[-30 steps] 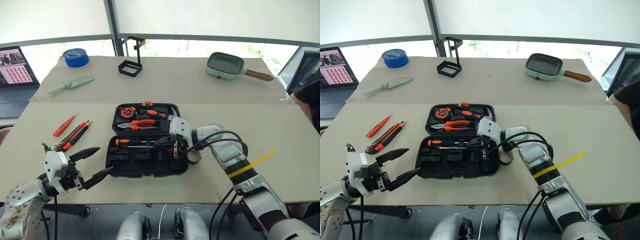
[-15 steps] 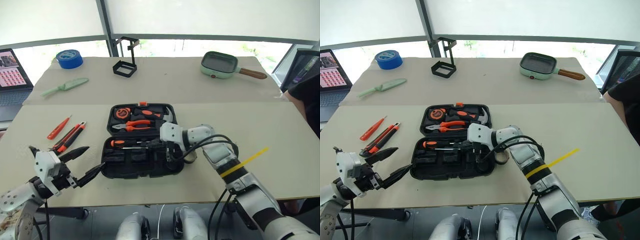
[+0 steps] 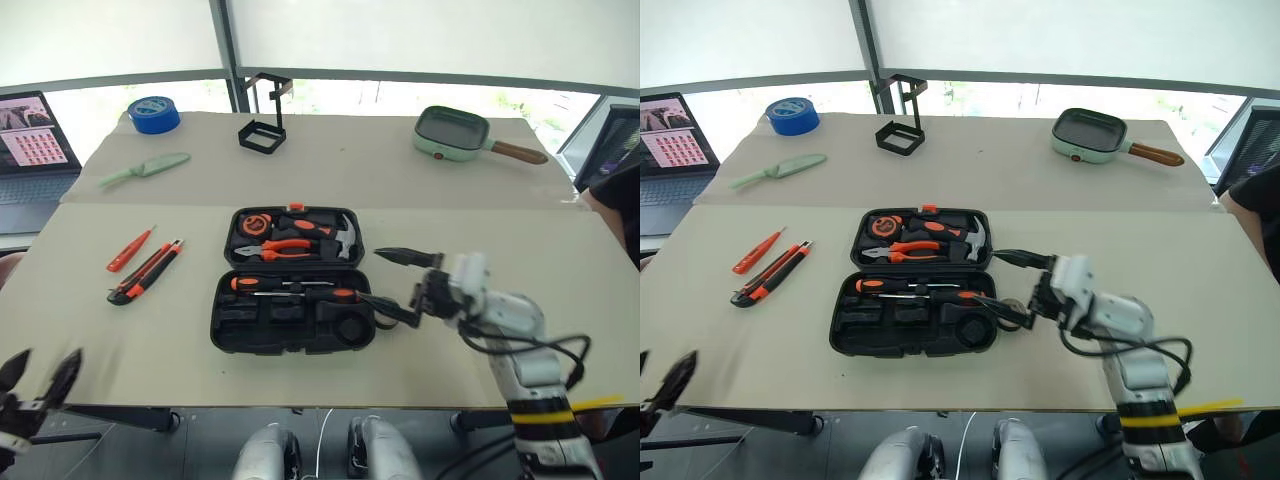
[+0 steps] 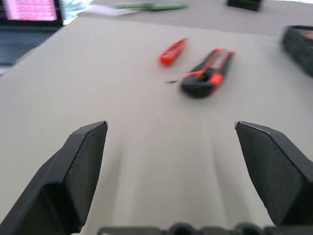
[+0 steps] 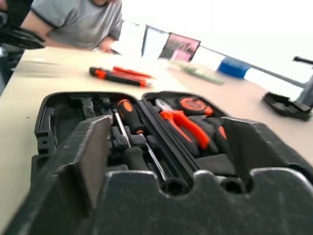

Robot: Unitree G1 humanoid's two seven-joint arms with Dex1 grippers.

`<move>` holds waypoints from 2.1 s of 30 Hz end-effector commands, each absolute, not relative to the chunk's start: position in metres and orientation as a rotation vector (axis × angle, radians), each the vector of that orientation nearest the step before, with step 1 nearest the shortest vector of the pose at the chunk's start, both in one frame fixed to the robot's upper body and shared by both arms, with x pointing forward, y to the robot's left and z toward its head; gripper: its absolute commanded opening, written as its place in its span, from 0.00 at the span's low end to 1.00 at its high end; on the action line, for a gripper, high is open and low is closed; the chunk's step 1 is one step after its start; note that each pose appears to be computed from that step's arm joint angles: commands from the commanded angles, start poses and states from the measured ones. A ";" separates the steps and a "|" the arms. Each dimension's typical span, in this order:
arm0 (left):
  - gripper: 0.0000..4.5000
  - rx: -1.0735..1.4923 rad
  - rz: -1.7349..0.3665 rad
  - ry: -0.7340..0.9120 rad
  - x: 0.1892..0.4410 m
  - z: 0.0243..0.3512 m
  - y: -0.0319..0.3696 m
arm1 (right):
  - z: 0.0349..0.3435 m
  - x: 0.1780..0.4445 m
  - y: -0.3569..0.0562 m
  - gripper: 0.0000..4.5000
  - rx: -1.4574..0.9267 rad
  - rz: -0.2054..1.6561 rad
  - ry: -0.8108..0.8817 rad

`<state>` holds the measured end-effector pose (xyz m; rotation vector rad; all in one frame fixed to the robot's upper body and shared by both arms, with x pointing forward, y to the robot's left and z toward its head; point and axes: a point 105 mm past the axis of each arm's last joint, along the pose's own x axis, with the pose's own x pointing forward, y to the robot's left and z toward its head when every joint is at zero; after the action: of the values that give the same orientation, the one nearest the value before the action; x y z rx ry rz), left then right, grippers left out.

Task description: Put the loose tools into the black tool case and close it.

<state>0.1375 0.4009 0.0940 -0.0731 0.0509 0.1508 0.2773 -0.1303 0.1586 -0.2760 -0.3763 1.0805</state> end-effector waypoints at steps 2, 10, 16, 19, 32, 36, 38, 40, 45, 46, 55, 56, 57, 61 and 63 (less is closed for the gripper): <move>1.00 -0.155 0.279 0.113 0.134 0.090 0.426 | 0.162 0.270 -0.149 0.99 -0.276 0.983 -0.399; 1.00 -0.177 0.100 0.152 0.234 0.137 0.407 | 0.173 0.267 -0.133 0.99 -0.278 0.989 -0.437; 1.00 -0.116 0.024 0.296 0.291 0.150 0.404 | 0.183 0.269 -0.121 0.99 -0.285 1.017 -0.464; 1.00 -0.100 0.020 0.330 0.319 0.153 0.403 | 0.190 0.269 -0.114 0.99 -0.285 1.033 -0.481; 1.00 -0.041 0.047 0.406 0.380 0.135 0.386 | 0.199 0.267 -0.115 0.99 -0.310 1.010 -0.478; 1.00 -0.069 0.021 0.469 0.378 0.124 0.381 | 0.199 0.265 -0.116 0.99 -0.316 1.001 -0.474; 0.94 -0.087 0.041 0.479 0.375 0.119 0.385 | 0.200 0.264 -0.116 1.00 -0.316 0.998 -0.473; 0.84 -0.110 0.051 0.487 0.371 0.111 0.386 | 0.200 0.263 -0.116 1.00 -0.317 0.999 -0.471; 0.48 -0.145 0.048 0.485 0.369 0.104 0.385 | 0.198 0.264 -0.117 1.00 -0.326 1.005 -0.462; 0.39 -0.147 0.050 0.481 0.368 0.105 0.386 | 0.198 0.265 -0.117 1.00 -0.326 1.006 -0.460; 0.11 -0.126 -0.087 0.081 0.375 0.168 0.384 | 0.195 0.266 -0.123 1.00 -0.347 1.013 -0.439; 0.11 -0.094 -0.148 0.023 0.375 0.182 0.379 | 0.196 0.266 -0.124 1.00 -0.351 1.015 -0.442; 0.11 -0.071 -0.191 -0.011 0.373 0.189 0.375 | 0.197 0.265 -0.124 1.00 -0.354 1.017 -0.443; 0.11 0.211 -0.689 -0.050 0.352 0.212 0.303 | 0.202 0.259 -0.129 1.00 -0.386 1.059 -0.437; 0.11 0.289 -0.928 -0.035 0.330 0.214 0.267 | 0.199 0.255 -0.134 1.00 -0.402 1.095 -0.406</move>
<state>0.3484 0.3006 0.1980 0.1930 -0.0052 -0.7034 0.2621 -0.1301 0.1889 -0.3893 -0.3753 1.0706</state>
